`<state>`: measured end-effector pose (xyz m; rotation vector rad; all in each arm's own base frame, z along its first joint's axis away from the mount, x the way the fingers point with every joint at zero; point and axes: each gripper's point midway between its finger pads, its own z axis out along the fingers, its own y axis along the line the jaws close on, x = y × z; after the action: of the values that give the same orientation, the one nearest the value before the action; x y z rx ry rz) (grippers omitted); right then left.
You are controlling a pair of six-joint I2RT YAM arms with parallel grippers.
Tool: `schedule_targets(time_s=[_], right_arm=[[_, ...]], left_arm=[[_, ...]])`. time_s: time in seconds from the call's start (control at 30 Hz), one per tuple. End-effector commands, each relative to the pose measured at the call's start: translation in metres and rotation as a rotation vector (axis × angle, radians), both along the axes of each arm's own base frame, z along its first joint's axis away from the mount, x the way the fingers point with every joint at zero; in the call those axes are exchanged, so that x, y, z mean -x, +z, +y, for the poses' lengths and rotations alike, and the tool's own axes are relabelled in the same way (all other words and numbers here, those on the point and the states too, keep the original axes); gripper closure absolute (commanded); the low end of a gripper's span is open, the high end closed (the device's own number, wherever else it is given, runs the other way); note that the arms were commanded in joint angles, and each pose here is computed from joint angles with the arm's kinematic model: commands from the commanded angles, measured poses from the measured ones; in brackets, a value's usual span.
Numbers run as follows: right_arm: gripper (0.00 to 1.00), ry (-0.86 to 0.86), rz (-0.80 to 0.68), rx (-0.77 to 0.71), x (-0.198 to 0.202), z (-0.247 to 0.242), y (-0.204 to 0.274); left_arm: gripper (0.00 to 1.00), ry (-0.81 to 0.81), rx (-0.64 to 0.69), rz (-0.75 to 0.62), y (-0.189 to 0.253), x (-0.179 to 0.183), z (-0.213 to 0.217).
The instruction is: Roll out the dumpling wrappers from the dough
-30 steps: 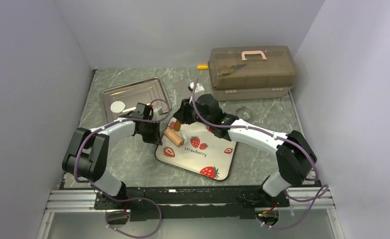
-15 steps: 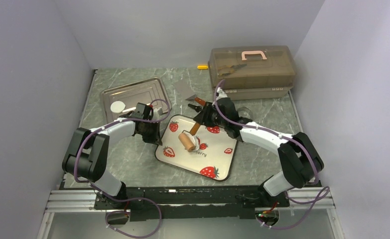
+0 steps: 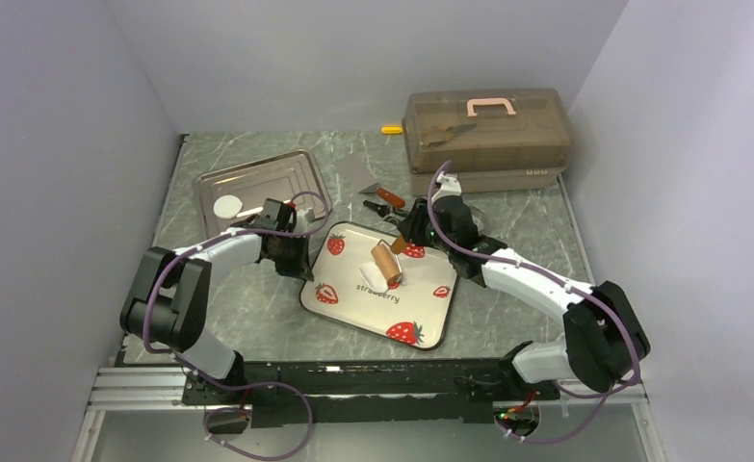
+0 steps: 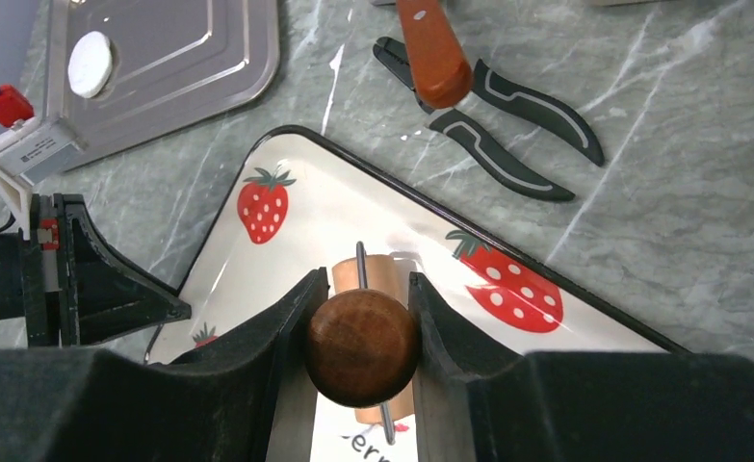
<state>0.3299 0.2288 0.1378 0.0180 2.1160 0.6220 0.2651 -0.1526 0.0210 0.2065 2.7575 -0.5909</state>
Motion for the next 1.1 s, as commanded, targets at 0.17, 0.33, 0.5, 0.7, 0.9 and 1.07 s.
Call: schedule_targets(time_s=[0.17, 0.33, 0.5, 0.7, 0.9, 1.07], right_arm=[[1.00, 0.048, 0.010, 0.208, 0.009, -0.002, -0.017], [1.00, 0.193, -0.304, 0.314, 0.003, 0.025, 0.077], [1.00, 0.332, -0.420, 0.163, 0.027, 0.075, 0.113], [1.00, 0.349, -0.341, 0.190, 0.028, 0.093, 0.074], [1.00, 0.293, -0.236, 0.351, 0.029, 0.061, 0.015], [1.00, 0.246, -0.165, 0.468, 0.033, 0.034, -0.016]], left_arm=[[1.00, 0.027, -0.092, -0.049, -0.004, -0.006, 0.016], [1.00, 0.028, -0.089, -0.044, -0.005, -0.005, 0.016], [1.00, 0.028, -0.092, -0.045, -0.004, -0.006, 0.016], [1.00, 0.027, -0.093, -0.040, -0.005, -0.005, 0.017], [1.00, 0.026, -0.090, -0.044, -0.004, -0.005, 0.016], [1.00, 0.028, -0.092, -0.040, -0.005, -0.005, 0.016]])
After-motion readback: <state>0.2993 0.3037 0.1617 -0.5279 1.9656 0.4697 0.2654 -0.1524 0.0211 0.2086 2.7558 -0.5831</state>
